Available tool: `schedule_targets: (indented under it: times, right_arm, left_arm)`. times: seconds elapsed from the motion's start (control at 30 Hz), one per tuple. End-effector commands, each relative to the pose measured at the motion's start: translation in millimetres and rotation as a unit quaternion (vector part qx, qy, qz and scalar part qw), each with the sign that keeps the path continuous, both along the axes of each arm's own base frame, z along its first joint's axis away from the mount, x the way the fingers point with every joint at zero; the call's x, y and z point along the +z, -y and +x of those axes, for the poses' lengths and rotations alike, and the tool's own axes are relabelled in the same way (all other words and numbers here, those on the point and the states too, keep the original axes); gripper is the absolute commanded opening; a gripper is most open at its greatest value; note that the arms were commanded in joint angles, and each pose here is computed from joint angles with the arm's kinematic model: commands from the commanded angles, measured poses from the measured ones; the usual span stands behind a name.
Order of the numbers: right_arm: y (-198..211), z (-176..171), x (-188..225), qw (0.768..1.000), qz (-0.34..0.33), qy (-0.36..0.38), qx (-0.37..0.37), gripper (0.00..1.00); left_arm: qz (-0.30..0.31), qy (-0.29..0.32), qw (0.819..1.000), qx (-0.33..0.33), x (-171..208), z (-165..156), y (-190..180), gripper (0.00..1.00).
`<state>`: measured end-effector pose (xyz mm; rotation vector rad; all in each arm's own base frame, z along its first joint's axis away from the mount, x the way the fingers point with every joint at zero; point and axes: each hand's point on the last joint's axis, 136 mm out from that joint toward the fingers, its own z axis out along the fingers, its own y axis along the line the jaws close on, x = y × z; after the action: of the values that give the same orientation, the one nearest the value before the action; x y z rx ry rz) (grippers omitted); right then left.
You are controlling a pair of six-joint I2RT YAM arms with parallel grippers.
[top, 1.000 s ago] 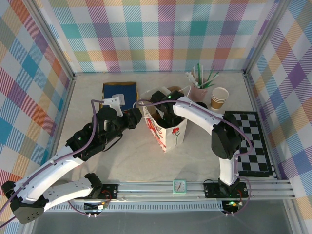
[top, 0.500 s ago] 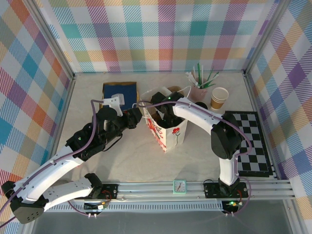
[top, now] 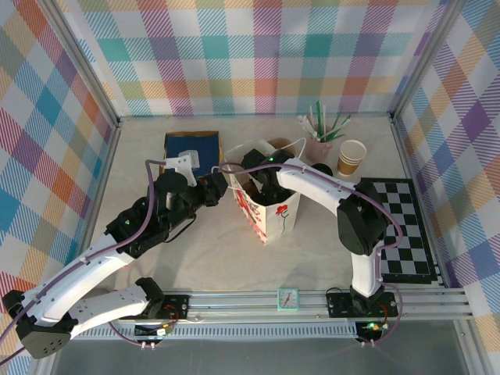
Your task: Pack the takeout coffee
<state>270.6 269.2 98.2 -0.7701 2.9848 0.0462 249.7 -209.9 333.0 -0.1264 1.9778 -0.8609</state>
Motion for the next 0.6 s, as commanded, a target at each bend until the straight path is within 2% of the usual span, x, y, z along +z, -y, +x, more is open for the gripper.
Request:
schedule_targets:
  times: [0.0, 0.57]
  right_arm:
    - [4.1, 0.4, -2.8, 1.000, -0.003, -0.001, -0.002, 0.40]
    - [9.9, 4.4, -8.1, 1.000, -0.013, 0.002, -0.005, 0.40]
  left_arm:
    - [-0.016, 0.028, 0.999, 0.012, 20.6, 2.1, -7.1, 0.32]
    - [-0.016, 0.030, 0.999, 0.015, 21.4, 1.7, -9.4, 0.31]
